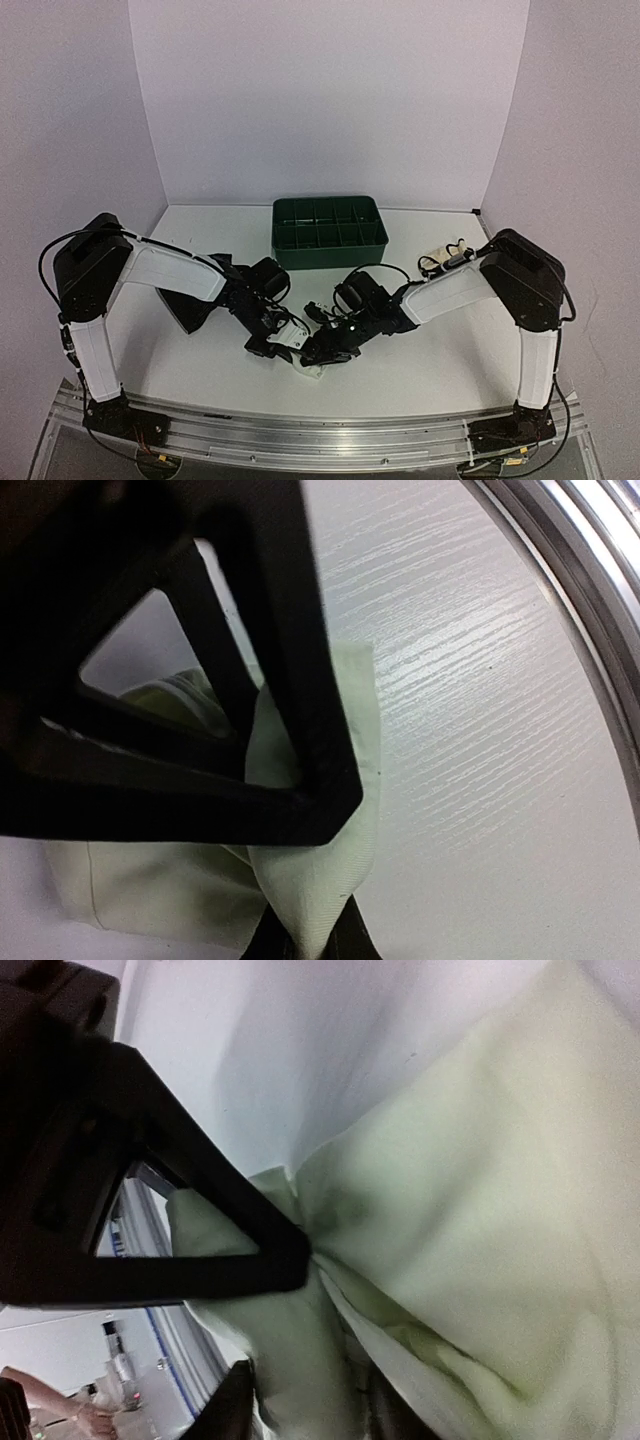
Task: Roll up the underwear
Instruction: Roll the underwear to the center of the board.
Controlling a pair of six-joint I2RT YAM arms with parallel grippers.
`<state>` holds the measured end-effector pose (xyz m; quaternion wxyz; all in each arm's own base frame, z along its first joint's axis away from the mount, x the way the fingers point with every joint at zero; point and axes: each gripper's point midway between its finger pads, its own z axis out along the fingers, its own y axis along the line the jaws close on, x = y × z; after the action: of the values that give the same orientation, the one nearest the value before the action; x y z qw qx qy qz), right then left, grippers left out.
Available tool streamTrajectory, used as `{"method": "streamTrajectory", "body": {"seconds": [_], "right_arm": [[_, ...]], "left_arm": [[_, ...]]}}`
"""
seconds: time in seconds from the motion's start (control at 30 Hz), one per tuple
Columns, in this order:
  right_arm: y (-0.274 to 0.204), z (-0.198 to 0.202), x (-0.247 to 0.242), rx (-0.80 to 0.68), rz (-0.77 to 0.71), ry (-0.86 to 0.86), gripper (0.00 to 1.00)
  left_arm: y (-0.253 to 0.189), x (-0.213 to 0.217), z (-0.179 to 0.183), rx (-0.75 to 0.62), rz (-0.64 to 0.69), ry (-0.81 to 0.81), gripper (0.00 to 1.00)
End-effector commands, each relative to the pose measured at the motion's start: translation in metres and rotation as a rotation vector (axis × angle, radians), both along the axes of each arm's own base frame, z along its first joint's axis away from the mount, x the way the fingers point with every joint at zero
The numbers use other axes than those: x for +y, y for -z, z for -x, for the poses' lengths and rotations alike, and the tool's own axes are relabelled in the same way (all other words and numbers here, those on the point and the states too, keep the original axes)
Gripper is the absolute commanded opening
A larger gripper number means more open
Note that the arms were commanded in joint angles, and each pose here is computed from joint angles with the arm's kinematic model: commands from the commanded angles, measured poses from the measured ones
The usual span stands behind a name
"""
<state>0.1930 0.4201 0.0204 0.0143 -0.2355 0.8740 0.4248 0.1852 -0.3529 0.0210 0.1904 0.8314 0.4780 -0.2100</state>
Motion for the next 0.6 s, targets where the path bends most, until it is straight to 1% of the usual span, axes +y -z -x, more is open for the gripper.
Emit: {"method": "streamTrajectory", "body": {"seconds": [0.0, 0.1, 0.17, 0.23, 0.3, 0.37, 0.43, 0.57], "right_arm": [[-0.027, -0.027, -0.033, -0.281, 0.078, 0.086, 0.46], [-0.044, -0.029, -0.046, -0.414, 0.074, 0.089, 0.48], [-0.055, -0.024, -0.051, -0.537, 0.073, 0.052, 0.49], [-0.062, -0.014, -0.051, -0.696, 0.085, -0.022, 0.49], [-0.065, -0.001, -0.045, -0.889, 0.102, -0.132, 0.49], [-0.065, 0.010, -0.036, -1.031, 0.115, -0.229, 0.49], [-0.064, 0.016, -0.024, -1.125, 0.136, -0.308, 0.49], [-0.054, 0.012, -0.001, -1.279, 0.221, -0.428, 0.49]], "left_arm": [[-0.003, 0.007, 0.014, 0.212, -0.091, -0.097, 0.00], [-0.010, 0.005, 0.019, 0.349, -0.094, -0.144, 0.00], [-0.011, 0.006, 0.022, 0.427, -0.104, -0.165, 0.00], [-0.013, 0.007, 0.025, 0.491, -0.114, -0.178, 0.00], [-0.015, 0.006, 0.025, 0.558, -0.118, -0.200, 0.00], [-0.016, 0.006, 0.023, 0.625, -0.122, -0.227, 0.00], [-0.014, 0.006, 0.019, 0.691, -0.142, -0.268, 0.00], [-0.011, 0.006, 0.005, 0.796, -0.175, -0.338, 0.00]]}}
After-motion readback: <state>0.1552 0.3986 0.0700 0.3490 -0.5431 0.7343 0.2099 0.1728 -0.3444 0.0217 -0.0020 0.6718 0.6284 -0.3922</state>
